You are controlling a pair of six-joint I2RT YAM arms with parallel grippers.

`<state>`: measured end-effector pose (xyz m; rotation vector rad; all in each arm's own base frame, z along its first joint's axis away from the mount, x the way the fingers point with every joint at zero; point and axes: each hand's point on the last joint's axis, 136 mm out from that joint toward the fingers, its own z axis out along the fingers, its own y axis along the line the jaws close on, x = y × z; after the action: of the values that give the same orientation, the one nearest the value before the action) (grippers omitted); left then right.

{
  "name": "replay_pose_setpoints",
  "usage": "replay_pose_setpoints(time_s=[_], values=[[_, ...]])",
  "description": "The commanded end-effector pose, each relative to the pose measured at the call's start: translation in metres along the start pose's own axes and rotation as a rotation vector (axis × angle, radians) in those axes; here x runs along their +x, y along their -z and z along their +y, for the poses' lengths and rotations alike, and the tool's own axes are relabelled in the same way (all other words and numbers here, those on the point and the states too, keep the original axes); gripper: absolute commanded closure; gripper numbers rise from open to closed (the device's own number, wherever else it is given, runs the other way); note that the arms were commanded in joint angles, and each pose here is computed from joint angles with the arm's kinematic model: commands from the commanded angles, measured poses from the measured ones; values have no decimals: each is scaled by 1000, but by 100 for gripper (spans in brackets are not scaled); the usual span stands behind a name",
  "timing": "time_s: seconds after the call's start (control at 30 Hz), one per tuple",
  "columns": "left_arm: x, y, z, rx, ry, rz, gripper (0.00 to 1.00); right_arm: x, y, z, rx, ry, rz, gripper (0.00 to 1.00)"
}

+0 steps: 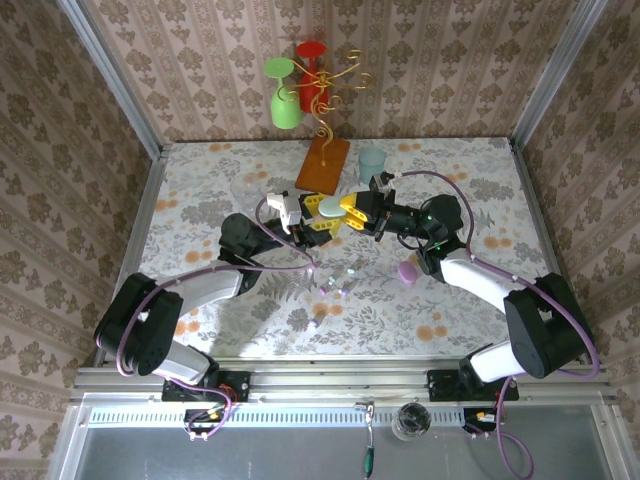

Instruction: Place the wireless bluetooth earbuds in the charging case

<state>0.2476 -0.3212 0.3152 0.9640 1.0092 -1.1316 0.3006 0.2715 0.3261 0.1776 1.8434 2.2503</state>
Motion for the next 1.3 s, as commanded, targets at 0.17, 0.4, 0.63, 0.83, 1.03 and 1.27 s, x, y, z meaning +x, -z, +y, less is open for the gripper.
replay_pose_setpoints(time_s=[0.17, 0.4, 0.63, 0.83, 1.03, 1.27], values=[[-16, -8, -5, 47, -1, -39, 55, 4, -1, -2, -3, 22, 11, 96], [-17, -8, -6, 53, 11, -40, 54, 2, -1, -2, 2, 28, 9, 96], [-16, -10, -6, 57, 27, -38, 51, 3, -1, -1, 6, 31, 13, 96], [-13, -11, -7, 66, 32, -31, 56, 3, -1, -2, 6, 30, 12, 96], [-7, -11, -8, 69, 30, -20, 59, 4, -1, 3, -2, 40, 10, 94], [-4, -9, -10, 70, 10, -18, 51, 4, -1, 8, -10, 47, 11, 94]])
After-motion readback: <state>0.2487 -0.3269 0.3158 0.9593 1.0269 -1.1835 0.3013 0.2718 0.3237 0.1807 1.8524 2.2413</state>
